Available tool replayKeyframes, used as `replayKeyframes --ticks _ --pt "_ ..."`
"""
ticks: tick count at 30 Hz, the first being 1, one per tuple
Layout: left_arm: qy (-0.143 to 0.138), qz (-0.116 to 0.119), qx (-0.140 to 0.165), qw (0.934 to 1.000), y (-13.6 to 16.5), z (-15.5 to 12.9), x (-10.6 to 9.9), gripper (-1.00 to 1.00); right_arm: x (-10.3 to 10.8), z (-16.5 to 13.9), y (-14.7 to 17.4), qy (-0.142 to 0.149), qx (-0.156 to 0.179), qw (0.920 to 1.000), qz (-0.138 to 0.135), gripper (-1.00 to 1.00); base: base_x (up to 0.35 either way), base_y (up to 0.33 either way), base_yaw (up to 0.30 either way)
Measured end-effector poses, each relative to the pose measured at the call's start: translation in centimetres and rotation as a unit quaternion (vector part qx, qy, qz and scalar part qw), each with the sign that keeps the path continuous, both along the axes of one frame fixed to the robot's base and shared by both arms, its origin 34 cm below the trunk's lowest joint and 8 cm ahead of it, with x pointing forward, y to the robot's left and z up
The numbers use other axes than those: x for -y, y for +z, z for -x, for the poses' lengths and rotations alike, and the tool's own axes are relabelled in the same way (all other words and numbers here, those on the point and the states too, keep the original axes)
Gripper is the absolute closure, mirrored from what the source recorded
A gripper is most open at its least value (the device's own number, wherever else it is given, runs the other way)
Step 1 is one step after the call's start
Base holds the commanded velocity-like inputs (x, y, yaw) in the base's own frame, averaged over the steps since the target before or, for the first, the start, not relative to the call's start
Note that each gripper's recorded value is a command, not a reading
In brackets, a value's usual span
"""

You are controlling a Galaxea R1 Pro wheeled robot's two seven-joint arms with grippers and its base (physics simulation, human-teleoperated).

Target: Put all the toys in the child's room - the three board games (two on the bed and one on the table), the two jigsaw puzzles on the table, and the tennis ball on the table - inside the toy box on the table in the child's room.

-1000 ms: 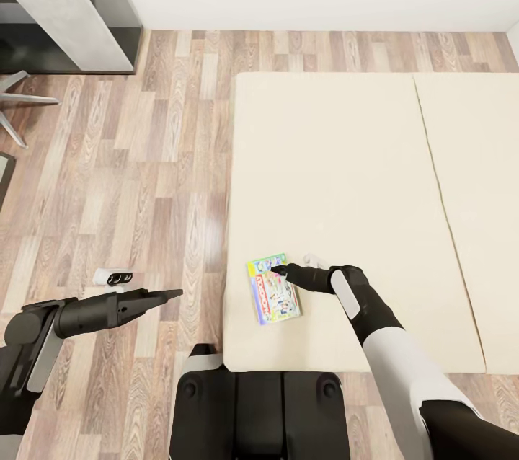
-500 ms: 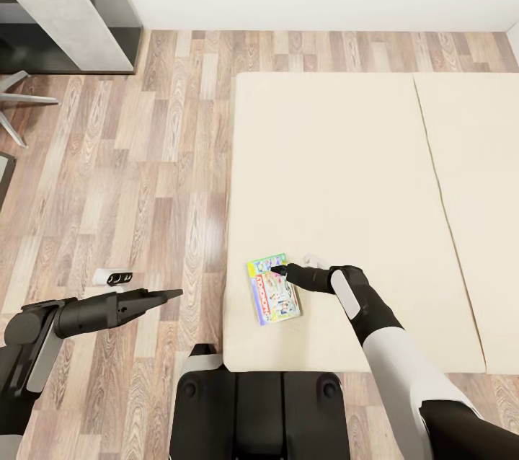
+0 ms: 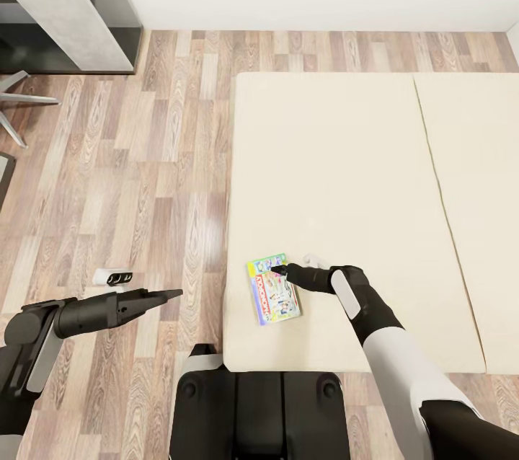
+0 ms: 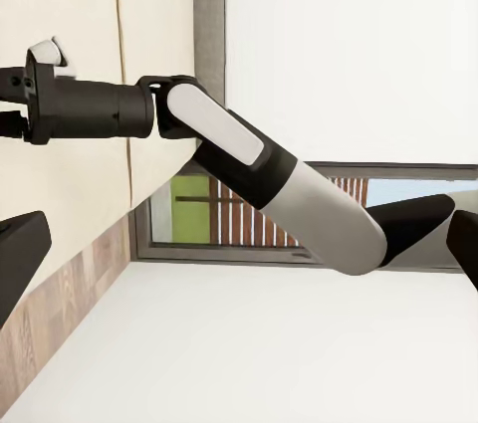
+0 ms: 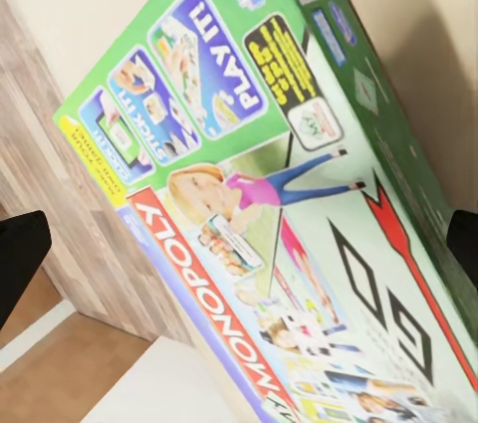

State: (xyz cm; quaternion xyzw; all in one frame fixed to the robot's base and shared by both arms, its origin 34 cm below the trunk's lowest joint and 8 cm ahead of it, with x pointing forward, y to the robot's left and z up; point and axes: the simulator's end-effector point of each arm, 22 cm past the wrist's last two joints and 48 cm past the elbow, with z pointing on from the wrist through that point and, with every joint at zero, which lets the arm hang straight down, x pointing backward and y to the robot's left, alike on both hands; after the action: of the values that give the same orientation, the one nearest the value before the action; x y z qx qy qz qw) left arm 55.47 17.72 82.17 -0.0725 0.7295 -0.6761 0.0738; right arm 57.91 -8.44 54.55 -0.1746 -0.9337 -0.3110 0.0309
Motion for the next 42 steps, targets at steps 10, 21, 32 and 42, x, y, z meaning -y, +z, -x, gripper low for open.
replayKeyframes --ticks 10,21,32,42 --pt "0.001 0.000 0.000 1.0000 -0.01 -0.02 -0.04 -1.00 -0.05 -0.01 0.02 -0.001 0.000 1.0000 -0.001 -1.00 0.000 0.000 0.000" --pt "0.007 -0.004 0.002 1.0000 -0.01 -0.28 -0.48 -1.00 -0.15 -0.01 0.04 0.000 0.000 1.0000 -0.001 -1.00 0.000 0.069 0.000" --pt "0.007 -0.004 0.002 1.0000 -0.01 -0.29 -0.49 -1.00 -0.19 0.01 0.04 0.000 0.000 1.0000 -0.001 -1.00 0.000 0.129 0.000" --pt "0.007 -0.004 0.002 1.0000 -0.02 -0.29 -0.49 -1.00 -0.25 0.01 0.06 0.001 0.000 1.0000 -0.002 -1.00 0.000 0.005 0.000"
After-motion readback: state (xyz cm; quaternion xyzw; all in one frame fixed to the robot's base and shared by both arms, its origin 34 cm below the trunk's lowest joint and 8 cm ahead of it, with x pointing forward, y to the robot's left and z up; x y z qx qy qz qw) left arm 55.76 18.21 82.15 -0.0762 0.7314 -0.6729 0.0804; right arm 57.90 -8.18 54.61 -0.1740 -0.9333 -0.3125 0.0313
